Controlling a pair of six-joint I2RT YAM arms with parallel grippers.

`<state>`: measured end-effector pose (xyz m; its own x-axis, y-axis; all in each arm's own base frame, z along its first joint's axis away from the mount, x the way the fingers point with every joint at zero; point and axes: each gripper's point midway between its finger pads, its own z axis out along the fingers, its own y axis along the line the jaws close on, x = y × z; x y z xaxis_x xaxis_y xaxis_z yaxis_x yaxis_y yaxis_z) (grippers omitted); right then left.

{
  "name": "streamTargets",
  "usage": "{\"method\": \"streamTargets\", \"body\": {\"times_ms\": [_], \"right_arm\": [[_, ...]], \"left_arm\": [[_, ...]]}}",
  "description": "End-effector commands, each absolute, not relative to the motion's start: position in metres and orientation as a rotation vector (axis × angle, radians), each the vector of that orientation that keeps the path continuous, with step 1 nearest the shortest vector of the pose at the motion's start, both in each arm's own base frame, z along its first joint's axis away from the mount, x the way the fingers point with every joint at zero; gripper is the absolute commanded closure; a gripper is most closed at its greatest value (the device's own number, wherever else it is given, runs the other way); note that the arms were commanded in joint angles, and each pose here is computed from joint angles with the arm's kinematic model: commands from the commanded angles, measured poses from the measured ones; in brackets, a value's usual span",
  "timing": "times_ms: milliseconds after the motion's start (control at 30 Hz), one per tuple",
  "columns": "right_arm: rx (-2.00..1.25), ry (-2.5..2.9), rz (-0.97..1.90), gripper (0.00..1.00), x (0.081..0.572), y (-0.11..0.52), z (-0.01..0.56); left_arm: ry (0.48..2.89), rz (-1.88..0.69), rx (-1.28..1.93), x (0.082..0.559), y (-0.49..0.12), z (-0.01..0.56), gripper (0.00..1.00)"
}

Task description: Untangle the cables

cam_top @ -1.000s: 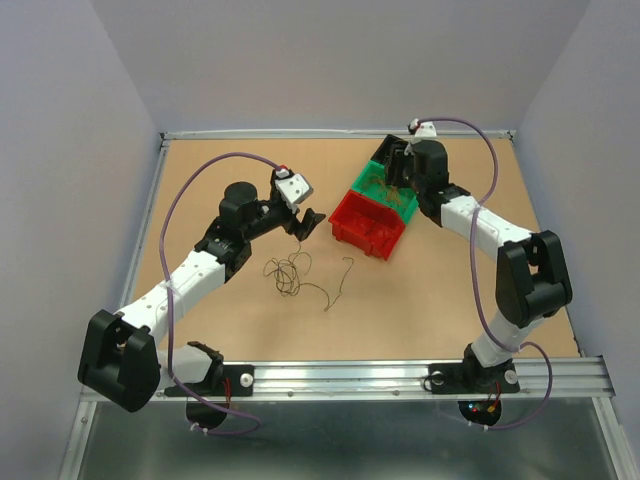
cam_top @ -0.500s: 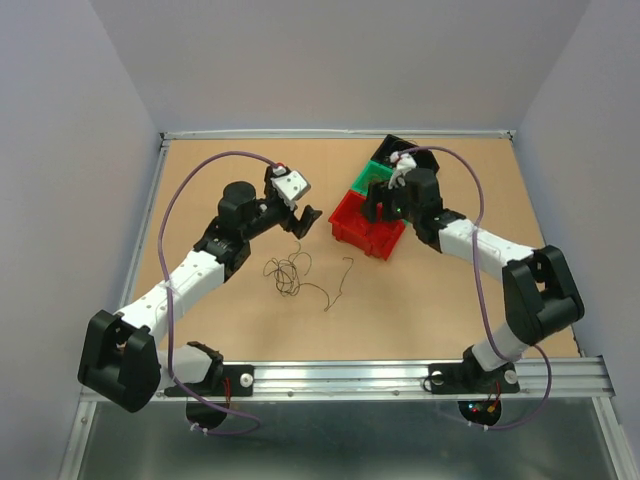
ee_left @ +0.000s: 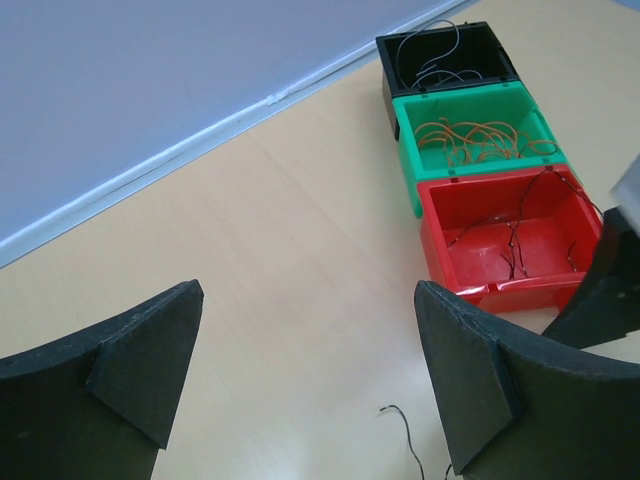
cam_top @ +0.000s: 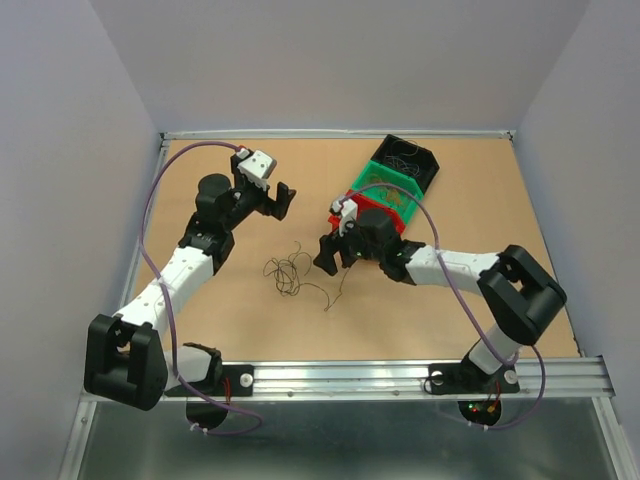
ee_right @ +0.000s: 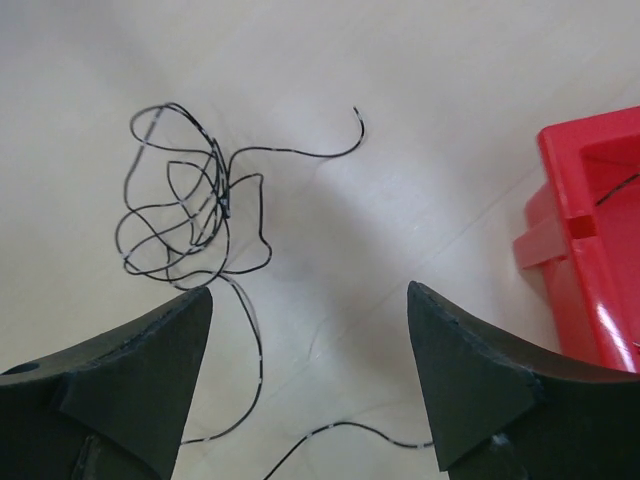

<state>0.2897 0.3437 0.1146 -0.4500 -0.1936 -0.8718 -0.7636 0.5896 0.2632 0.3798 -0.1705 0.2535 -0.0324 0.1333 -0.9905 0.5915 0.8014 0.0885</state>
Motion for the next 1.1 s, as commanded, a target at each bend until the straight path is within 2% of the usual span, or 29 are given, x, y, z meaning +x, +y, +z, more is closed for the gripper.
{"method": "streamTargets", "body": {"times_ms": [0, 100, 233, 333, 400, 433, 533, 667, 867, 1067], "right_arm": [[-0.792, 1.877, 0.864, 0.18, 0.302, 0.375, 0.123], [-0.798, 1.868, 0.879, 0.27, 0.305, 0.387, 0.118], [-0.813, 1.83, 0.912, 0.29, 0.306, 0.4, 0.122], [-0.824, 1.796, 0.935, 0.37, 0.303, 0.409, 0.128], [-0.829, 1.771, 0.956, 0.46, 0.303, 0.416, 0.133], [-0.823, 1.775, 0.961, 0.66, 0.304, 0.418, 0.133], [-0.833, 1.773, 0.971, 0.99, 0.304, 0.425, 0.137], [-0.823, 1.725, 0.952, 0.99, 0.298, 0.418, 0.166], [-0.779, 1.598, 0.924, 0.99, 0.283, 0.389, 0.242], [-0.699, 1.46, 0.868, 0.99, 0.282, 0.366, 0.324]], "left_arm": [[1.493, -0.429, 0.575, 0.383, -0.172, 0.284, 0.01], [1.482, -0.436, 0.576, 0.381, -0.172, 0.286, 0.01], [1.474, -0.441, 0.581, 0.38, -0.172, 0.288, 0.01], [1.477, -0.441, 0.583, 0.38, -0.172, 0.286, 0.01], [1.477, -0.444, 0.584, 0.38, -0.172, 0.286, 0.01], [1.477, -0.443, 0.587, 0.38, -0.173, 0.286, 0.01], [1.475, -0.446, 0.588, 0.38, -0.172, 0.286, 0.01], [1.472, -0.48, 0.583, 0.378, -0.173, 0.288, 0.01], [1.434, -0.529, 0.541, 0.373, -0.16, 0.302, 0.01], [1.294, -0.727, 0.677, 0.336, -0.164, 0.315, 0.01]]}}
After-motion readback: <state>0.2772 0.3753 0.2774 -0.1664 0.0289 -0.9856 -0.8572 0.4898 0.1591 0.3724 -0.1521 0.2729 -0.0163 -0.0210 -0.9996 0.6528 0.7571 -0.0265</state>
